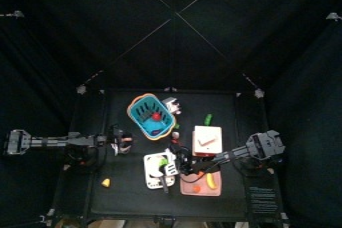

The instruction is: Place starfruit in pan

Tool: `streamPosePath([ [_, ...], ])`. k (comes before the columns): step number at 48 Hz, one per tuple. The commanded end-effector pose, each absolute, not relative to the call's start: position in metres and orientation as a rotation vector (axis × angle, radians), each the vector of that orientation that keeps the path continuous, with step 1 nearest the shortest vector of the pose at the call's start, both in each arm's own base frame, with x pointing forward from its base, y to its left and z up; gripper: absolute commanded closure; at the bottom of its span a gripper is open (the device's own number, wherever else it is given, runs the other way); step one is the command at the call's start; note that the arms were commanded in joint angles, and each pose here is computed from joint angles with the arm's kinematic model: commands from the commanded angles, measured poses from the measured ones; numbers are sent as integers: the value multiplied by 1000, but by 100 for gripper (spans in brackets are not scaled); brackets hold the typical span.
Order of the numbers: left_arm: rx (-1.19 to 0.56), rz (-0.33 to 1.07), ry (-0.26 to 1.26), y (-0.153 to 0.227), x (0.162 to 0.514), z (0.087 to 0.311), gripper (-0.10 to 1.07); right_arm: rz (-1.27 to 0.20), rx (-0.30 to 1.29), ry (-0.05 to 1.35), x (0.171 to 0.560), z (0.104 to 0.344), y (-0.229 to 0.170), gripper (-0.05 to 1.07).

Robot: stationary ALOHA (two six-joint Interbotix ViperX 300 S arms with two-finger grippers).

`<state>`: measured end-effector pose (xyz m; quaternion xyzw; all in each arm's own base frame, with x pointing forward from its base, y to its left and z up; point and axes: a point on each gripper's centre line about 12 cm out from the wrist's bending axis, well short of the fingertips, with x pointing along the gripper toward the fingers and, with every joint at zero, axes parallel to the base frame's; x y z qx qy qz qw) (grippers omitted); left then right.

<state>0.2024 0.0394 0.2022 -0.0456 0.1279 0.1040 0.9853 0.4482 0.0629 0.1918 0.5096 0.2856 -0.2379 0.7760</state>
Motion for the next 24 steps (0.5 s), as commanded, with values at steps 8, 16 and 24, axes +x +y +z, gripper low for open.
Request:
streamPosePath([
  [8, -89, 213, 242, 41, 204, 207, 27, -508, 1112, 567, 463, 199, 47, 27],
  [16, -90, 213, 243, 41, 204, 206, 27, -533, 1112, 593, 465, 183, 47, 27],
  [24, -90, 213, 243, 41, 204, 206, 27, -556, 1127, 602, 469, 175, 44, 26],
])
